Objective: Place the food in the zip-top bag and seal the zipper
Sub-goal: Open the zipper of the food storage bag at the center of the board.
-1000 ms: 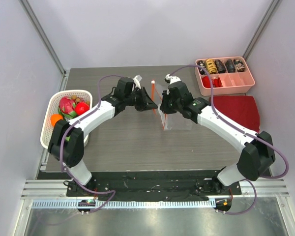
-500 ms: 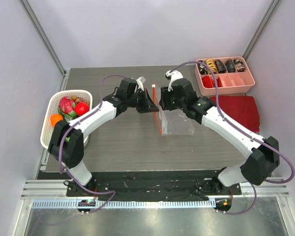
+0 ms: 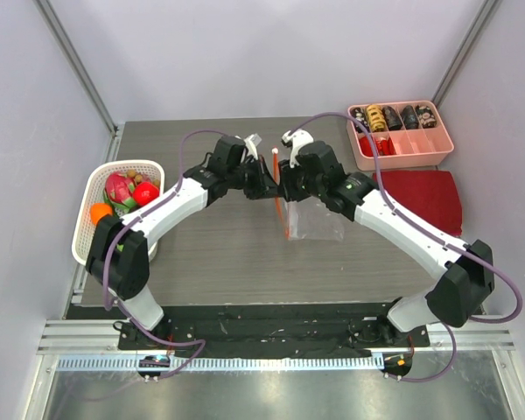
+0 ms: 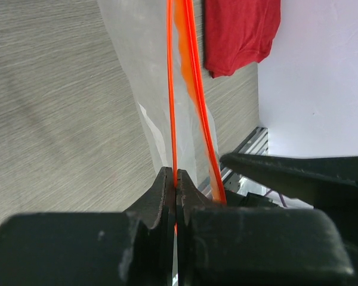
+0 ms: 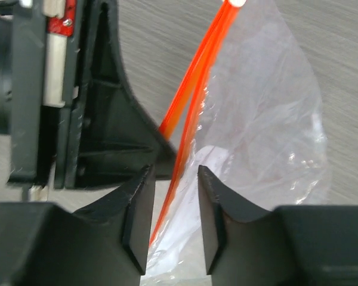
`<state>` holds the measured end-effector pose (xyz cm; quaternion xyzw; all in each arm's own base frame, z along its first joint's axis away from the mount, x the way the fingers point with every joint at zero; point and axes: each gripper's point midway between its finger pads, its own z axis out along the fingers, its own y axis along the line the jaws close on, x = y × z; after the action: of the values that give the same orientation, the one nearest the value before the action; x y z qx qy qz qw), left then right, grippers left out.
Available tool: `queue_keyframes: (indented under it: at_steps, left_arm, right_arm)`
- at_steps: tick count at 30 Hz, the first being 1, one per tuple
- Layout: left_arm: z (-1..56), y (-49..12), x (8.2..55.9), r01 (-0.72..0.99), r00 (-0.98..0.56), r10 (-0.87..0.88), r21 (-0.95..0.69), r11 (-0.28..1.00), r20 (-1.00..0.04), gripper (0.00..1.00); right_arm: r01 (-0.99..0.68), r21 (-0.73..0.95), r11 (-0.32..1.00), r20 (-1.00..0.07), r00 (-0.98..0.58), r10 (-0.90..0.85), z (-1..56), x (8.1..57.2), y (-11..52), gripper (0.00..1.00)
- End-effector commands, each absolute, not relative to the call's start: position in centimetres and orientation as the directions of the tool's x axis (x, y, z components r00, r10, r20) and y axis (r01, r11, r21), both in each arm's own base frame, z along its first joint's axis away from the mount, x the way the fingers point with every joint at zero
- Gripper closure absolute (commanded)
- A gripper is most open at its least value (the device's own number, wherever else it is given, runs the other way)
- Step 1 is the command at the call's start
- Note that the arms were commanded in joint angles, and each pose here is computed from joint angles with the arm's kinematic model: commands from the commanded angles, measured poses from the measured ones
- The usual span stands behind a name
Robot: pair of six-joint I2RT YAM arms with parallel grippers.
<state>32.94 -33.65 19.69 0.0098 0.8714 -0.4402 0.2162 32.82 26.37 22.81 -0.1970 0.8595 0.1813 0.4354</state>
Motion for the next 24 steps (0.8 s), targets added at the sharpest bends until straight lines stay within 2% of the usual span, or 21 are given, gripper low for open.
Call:
queue_keyframes:
  at_steps: [1,6,12,13,16,22,24]
  left_arm:
    - [22.7,-33.9,32.8,0.285,-0.877,-0.160,-0.760,0.584,-0.453,1.00]
    - [22.5,-32.9,32.0,0.297,-0.879,-0.131,-0.741,0.603,-0.458,1.00]
    - [21.5,-31.3,31.7,0.286,-0.890,-0.113,-0.737,0.613,-0.441,1.00]
    - [21.5,-31.2,31.6,0.287,-0.891,-0.112,-0.736,0.613,-0.441,1.00]
    - [21.3,-30.5,32.1,0.279,-0.888,-0.125,-0.735,0.618,-0.442,1.00]
    - [19.7,-27.0,34.2,0.252,-0.875,-0.138,-0.678,0.691,-0.465,1.00]
    - [18.6,-26.1,34.2,0.278,-0.874,-0.082,-0.632,0.723,-0.478,0.99]
  right_arm:
    - [-0.441,-0.005,0.898,-0.849,-0.472,-0.237,24.1,35.2,24.7,0.66]
    - [-0.442,-0.062,0.895,-0.828,-0.478,-0.293,23.5,34.7,23.5,0.71]
    - [-0.428,-0.084,0.900,-0.804,-0.504,-0.315,22.9,33.9,21.2,0.81]
    - [-0.430,-0.083,0.899,-0.797,-0.513,-0.319,22.6,33.8,21.0,0.89]
    - [-0.448,-0.050,0.893,-0.784,-0.536,-0.313,22.3,33.3,20.6,0.99]
    - [-0.424,-0.012,0.905,-0.801,-0.538,-0.262,24.7,33.3,18.5,0.99]
    - [-0.418,0.017,0.908,-0.807,-0.542,-0.235,25.4,33.0,18.3,0.99]
